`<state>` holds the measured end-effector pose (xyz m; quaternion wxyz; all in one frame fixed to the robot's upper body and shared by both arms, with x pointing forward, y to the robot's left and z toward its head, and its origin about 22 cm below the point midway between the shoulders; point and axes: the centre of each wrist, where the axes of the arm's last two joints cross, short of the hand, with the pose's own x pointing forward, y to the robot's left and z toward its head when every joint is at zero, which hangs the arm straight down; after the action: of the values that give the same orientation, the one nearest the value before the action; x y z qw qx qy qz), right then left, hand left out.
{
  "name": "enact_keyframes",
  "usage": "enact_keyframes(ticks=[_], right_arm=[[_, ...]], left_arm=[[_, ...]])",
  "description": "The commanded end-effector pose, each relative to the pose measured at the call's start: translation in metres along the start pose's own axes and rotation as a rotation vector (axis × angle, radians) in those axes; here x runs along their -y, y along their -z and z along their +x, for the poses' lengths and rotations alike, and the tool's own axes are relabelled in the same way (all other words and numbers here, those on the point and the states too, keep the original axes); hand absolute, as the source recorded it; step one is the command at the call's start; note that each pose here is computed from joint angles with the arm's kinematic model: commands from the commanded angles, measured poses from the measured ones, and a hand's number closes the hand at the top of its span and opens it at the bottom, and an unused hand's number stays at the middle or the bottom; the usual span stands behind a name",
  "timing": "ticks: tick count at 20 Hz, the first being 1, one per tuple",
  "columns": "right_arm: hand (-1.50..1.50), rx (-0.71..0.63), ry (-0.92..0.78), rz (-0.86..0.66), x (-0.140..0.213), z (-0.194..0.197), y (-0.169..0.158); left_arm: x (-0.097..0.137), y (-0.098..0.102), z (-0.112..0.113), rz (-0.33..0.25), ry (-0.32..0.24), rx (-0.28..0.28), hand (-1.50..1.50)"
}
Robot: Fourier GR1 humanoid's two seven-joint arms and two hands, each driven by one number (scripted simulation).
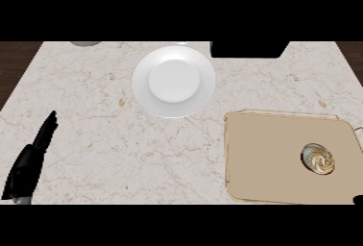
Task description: Pick the cupcake from the tray and place it in the plate
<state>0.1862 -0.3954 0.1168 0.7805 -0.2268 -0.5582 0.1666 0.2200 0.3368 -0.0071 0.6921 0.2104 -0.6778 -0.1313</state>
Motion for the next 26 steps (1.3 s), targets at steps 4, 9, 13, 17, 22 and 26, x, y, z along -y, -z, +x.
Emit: enact_keyframes(ticks=[4,9,13,17,22,26], right_arm=[[-1.5,-0.097,-0.154,0.126,0.007,-0.021,0.037],[-1.5,-0.084,-0.188,0.182,-0.014,-0.022,0.053],[-1.5,-0.105,-0.176,0.221,-0.009,-0.035,0.065],[-1.5,-0.091,-0.168,0.265,-0.035,-0.038,0.065],[-1.5,-0.109,-0.187,0.296,-0.034,-0.053,0.084],[-1.5,-0.126,-0.207,0.292,-0.047,-0.055,0.081]], left_arm=[[0.003,0.0,0.004,-0.023,0.002,0.007,0.0],[-0.014,0.012,0.013,0.004,0.003,0.006,0.0],[0.004,-0.01,0.004,0.003,-0.008,-0.003,0.0],[-0.007,-0.014,0.021,-0.002,0.004,-0.008,0.0],[-0.005,-0.019,-0.007,-0.008,0.006,0.002,0.0],[-0.003,-0.011,-0.004,-0.007,0.016,0.008,0.0]])
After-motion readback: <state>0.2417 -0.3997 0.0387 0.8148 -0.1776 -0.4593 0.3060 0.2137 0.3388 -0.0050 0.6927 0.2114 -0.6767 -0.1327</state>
